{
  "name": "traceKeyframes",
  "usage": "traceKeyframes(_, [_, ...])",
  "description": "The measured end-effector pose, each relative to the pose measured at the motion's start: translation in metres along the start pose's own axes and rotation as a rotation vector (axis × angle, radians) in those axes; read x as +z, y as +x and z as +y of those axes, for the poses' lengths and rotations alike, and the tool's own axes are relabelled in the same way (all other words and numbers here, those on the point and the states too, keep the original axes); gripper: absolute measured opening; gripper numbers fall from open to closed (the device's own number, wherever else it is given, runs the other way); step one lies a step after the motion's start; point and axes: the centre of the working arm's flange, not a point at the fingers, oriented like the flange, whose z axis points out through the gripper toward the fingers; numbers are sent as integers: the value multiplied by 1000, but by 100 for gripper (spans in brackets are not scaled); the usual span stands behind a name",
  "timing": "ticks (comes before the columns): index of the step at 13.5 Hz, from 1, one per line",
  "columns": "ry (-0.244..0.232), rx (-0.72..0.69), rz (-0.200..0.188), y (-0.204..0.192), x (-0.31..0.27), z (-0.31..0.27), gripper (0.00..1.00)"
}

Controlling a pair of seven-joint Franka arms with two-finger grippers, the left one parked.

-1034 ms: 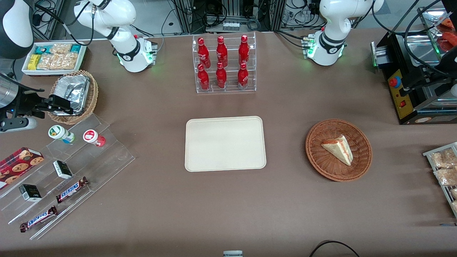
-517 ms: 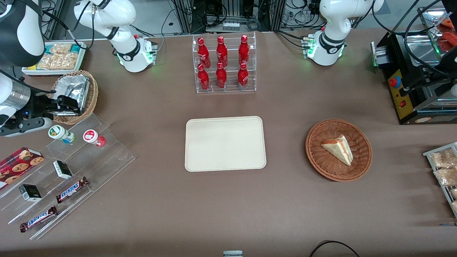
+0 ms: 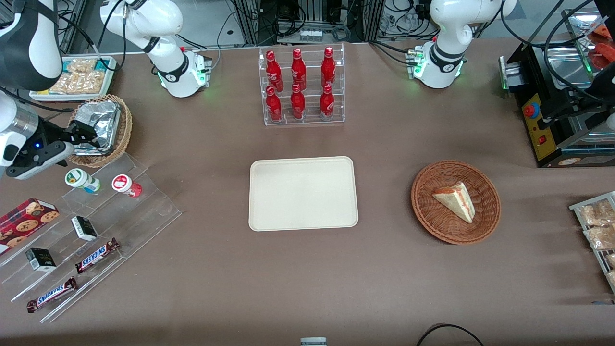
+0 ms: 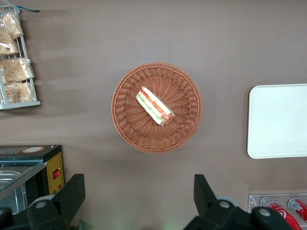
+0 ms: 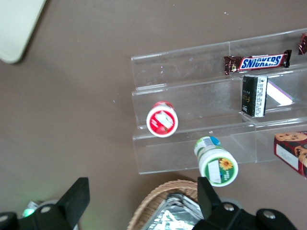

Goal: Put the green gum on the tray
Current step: 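Move the right gripper toward the green-and-white gum container on the acrylic display, then lower the right gripper around the gum container and close it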

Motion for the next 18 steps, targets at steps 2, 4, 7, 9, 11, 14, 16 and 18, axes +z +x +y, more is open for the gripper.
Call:
traceKeyframes(2, [-14, -65, 17, -13, 9, 10, 100])
traceKeyframes(4, [-39, -115, 22, -18, 15, 16, 100])
traceKeyframes(7, [-72, -135, 38, -25, 25, 26, 100])
traceKeyframes(9, [-88, -147, 51, -27, 33, 30, 100])
traceKeyframes(11, [-96, -143, 57, -29, 39, 33, 100])
traceKeyframes(14, [-94, -146, 53, -36, 53, 47, 100])
traceKeyframes(16, [-87, -140, 48, -37, 64, 55, 100])
traceKeyframes(18, [-86, -143, 46, -35, 72, 58, 100])
